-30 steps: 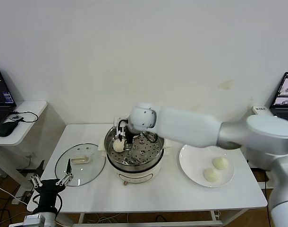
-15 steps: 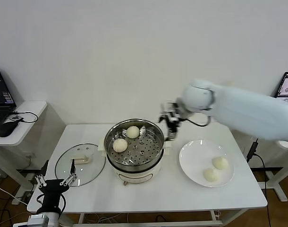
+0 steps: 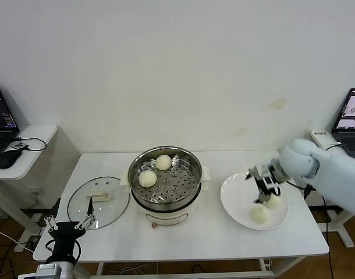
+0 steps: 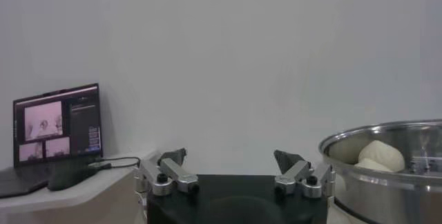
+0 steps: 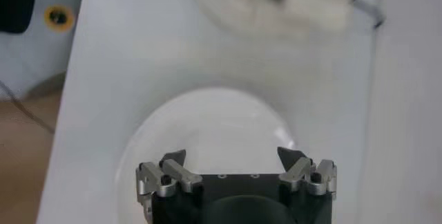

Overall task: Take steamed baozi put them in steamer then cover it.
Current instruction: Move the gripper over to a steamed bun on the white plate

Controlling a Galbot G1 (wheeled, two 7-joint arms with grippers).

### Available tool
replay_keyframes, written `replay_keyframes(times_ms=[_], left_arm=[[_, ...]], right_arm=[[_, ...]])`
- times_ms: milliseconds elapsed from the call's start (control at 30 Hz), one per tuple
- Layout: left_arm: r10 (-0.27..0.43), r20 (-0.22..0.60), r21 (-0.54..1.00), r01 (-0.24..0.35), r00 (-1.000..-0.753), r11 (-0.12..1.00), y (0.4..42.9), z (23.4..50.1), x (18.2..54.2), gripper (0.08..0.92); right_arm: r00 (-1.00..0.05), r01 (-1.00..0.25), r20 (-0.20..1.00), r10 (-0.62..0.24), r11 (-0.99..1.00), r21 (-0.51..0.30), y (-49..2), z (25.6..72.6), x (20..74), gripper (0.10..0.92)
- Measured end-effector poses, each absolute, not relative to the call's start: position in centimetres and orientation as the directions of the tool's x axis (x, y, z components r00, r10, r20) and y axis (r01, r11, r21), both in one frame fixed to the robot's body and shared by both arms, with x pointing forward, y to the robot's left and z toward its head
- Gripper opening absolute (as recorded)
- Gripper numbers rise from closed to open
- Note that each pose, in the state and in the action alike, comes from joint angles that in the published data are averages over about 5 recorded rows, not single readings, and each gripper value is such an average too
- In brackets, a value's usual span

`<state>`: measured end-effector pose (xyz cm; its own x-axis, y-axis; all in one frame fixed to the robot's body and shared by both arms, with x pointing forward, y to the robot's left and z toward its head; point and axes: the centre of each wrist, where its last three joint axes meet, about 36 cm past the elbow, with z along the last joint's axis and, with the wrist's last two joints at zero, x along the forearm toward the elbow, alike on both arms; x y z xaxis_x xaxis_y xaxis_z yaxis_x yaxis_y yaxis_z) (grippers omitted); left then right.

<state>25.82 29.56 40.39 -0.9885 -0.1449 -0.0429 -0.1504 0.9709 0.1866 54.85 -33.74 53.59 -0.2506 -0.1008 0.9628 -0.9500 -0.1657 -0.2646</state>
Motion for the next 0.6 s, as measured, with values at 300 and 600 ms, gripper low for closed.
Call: replay_keyframes(times_ms=[300,600], left_arm=[[-0.154,-0.032,0.187,-0.157,-0.988,0.970,29.7,39.9,25.8,0.823],[-0.158,-0.031,0.191,-0.161,-0.987,0.968,30.0,39.6,26.0,0.823]], right_arm=[[-0.221,-0.959,0.974,-0.049,-0.169,-0.226,-34.8,49.7,53.8,0.823],[-0.226,-0.961,0.974,-0.025,-0.156,-0.227,-35.1,47.3,54.3,0.796]])
